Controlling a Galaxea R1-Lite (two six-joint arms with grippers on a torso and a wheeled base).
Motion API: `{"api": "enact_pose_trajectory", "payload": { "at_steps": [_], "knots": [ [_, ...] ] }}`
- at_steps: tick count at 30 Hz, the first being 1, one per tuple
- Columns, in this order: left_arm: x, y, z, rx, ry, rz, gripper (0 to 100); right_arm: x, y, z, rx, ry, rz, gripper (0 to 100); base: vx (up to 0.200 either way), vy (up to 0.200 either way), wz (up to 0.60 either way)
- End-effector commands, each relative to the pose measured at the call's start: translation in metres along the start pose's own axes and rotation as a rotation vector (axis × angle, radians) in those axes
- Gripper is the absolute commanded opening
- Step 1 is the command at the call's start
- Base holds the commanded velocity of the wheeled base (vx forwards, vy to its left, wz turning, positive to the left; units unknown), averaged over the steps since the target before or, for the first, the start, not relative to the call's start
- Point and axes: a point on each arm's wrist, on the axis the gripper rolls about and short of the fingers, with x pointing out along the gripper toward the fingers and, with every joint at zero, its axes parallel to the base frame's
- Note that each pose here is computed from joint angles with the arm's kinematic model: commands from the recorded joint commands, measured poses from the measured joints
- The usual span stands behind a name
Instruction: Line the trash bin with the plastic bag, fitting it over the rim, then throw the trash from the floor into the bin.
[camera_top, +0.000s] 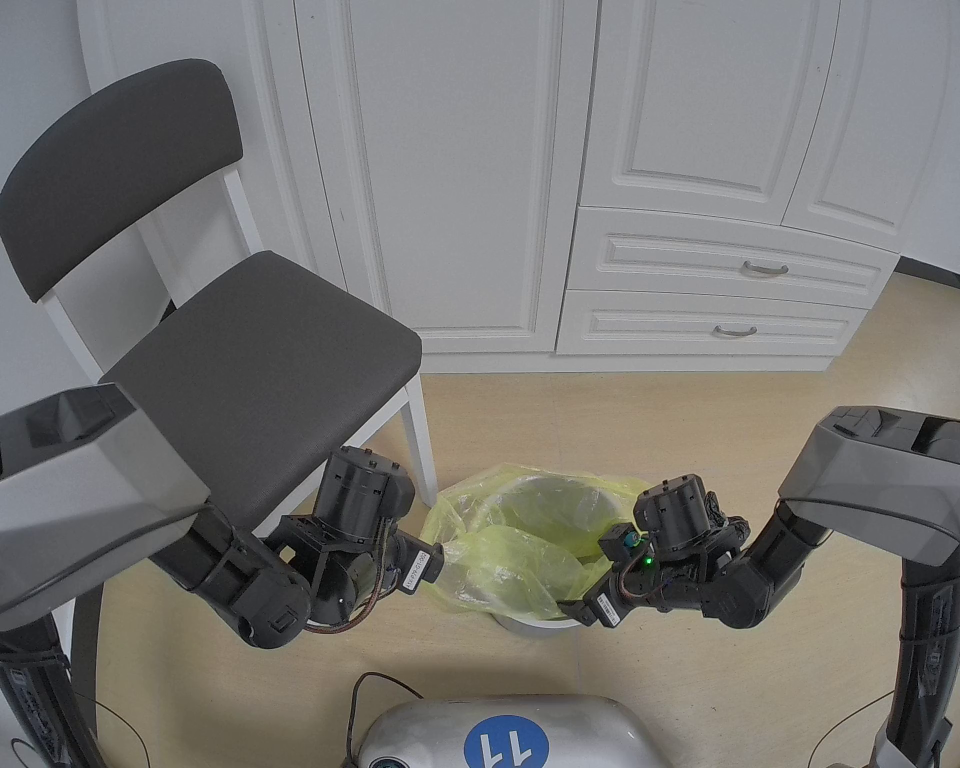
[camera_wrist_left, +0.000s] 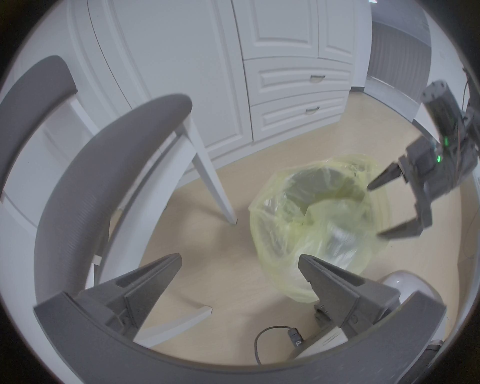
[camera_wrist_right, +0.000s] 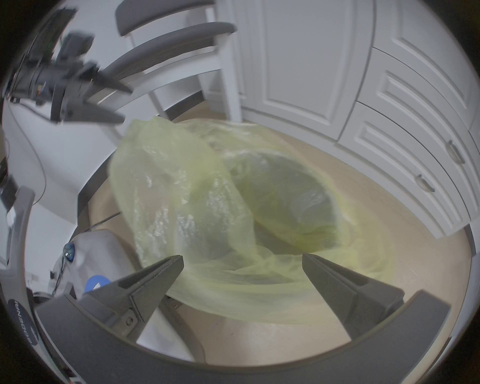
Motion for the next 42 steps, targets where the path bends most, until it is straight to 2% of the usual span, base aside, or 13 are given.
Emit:
{"api": "enact_pose_trajectory", "payload": {
  "at_steps": [1,7,10,16,26,31,34,42],
  "knots": [
    [-0.017,-0.010,0.017,0.005,-0.073,-0.039,100,0.001,0.023,-0.011,-0.038,0.040,0.046,100,0.000,0.000,0.00],
    [0.010,-0.033,0.016,0.036,-0.049,-0.073,100,0.002,0.039,-0.021,-0.080,0.065,0.080,100,0.000,0.000,0.00],
    [0.029,-0.044,0.010,0.049,-0.027,-0.120,100,0.003,0.042,-0.024,-0.090,0.079,0.090,100,0.000,0.000,0.00],
    [0.054,-0.052,0.011,0.064,0.042,-0.186,100,-0.004,0.047,-0.032,-0.119,0.108,0.106,100,0.000,0.000,0.00],
    [0.074,-0.039,0.002,0.069,0.159,-0.175,100,-0.030,0.049,-0.049,-0.213,0.192,0.068,100,0.000,0.000,0.00],
    [0.079,-0.029,-0.004,0.058,0.187,-0.157,100,-0.038,0.046,-0.058,-0.252,0.224,0.067,100,0.000,0.000,0.00],
    [0.081,-0.024,-0.006,0.050,0.195,-0.163,100,-0.039,0.040,-0.055,-0.239,0.210,0.051,100,0.000,0.000,0.00],
    [0.084,-0.019,-0.014,0.035,0.213,-0.170,100,-0.061,-0.001,-0.024,-0.156,0.093,-0.060,100,0.000,0.000,0.00]
  ]
}}
